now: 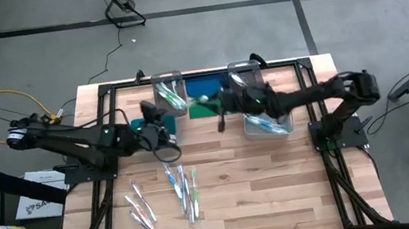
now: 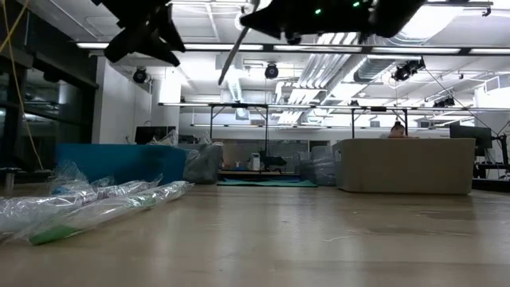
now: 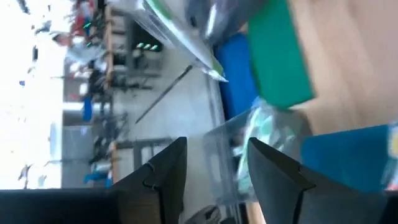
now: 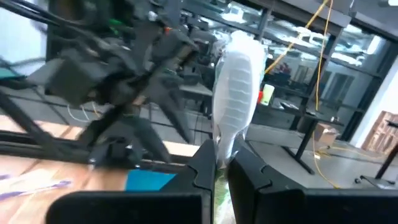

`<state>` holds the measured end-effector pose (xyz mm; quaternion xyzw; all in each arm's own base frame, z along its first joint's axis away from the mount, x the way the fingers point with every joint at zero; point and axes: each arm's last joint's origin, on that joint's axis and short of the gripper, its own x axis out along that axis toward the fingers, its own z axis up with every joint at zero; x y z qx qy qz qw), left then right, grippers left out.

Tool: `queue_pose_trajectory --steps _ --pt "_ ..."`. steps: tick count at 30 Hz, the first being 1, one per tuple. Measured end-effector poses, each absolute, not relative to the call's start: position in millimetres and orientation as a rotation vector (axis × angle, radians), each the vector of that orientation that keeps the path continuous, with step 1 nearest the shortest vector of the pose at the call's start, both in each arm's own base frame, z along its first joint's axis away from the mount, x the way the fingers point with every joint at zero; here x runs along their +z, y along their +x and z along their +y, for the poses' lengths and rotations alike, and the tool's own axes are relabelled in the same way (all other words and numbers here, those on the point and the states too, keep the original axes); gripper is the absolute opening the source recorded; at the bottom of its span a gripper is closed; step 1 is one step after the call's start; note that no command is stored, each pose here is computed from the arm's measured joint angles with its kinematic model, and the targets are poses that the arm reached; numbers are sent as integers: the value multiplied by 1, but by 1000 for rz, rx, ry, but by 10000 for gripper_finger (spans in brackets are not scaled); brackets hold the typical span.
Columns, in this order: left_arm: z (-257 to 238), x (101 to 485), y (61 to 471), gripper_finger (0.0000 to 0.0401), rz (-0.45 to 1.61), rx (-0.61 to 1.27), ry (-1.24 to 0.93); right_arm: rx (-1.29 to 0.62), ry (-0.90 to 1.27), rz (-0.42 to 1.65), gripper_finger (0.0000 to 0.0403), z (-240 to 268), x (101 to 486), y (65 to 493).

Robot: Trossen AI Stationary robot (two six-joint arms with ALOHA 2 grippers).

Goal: Pick & Place Toothbrushes
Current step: Put the green toothbrush into the left black bin

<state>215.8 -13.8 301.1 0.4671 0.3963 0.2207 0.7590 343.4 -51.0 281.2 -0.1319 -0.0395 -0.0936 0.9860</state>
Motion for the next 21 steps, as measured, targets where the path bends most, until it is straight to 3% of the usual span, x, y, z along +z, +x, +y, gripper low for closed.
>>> queue_pose_trajectory --steps 8,21 --pt "16 280 185 161 832 640 884 -192 -194 37 15 -94 270 399" --pt "70 271 184 161 480 460 712 -101 -177 19 15 -119 277 398"
